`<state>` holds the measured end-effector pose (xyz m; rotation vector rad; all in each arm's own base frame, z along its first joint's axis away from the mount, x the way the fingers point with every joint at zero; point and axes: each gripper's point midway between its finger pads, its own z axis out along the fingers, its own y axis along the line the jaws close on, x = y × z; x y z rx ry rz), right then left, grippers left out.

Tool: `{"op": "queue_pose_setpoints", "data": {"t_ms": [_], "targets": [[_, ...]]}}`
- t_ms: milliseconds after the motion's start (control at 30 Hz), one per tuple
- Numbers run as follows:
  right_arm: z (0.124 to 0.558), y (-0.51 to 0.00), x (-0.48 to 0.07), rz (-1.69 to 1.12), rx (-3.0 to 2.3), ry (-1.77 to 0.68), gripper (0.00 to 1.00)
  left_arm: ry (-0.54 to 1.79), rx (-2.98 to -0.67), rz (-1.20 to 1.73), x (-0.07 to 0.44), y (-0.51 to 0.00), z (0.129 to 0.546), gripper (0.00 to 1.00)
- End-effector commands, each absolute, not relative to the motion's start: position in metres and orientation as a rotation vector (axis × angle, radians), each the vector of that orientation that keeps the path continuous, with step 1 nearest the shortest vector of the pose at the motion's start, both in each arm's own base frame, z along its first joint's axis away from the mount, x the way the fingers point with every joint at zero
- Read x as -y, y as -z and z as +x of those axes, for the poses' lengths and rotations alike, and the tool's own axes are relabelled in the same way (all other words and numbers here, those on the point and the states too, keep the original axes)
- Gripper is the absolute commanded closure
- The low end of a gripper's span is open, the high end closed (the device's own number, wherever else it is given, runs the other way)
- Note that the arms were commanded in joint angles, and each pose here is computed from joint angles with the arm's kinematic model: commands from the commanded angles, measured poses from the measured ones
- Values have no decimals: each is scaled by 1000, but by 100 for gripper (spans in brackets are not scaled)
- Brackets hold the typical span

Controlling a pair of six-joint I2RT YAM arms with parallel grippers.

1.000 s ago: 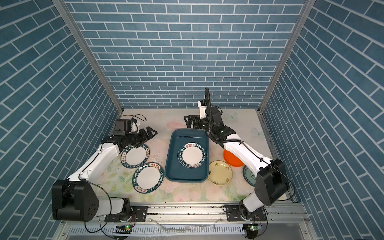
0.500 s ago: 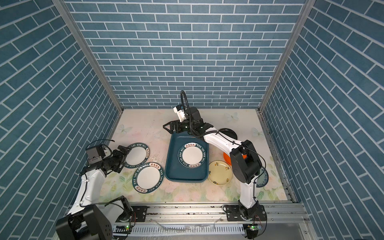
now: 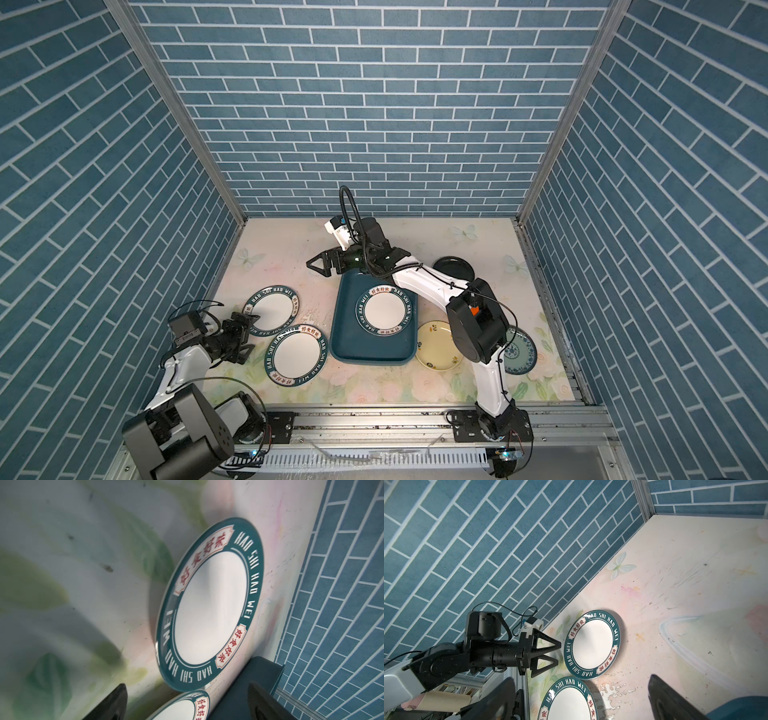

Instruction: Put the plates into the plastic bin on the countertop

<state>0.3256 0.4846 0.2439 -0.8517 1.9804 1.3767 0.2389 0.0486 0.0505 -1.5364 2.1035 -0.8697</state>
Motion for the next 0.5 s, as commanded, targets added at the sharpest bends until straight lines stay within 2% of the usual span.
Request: {"op": "queue_pose_setpoints", "data": {"t_ms": [0,467], "targets": [[326,-244,-481,-859,-1987,-1353,1,873,-2086,-1514,-52,-48,243,11],[329,-238,-475,-829,-2012,-1306,1,822,-2100,-1481,-54,-21,240,21]]}}
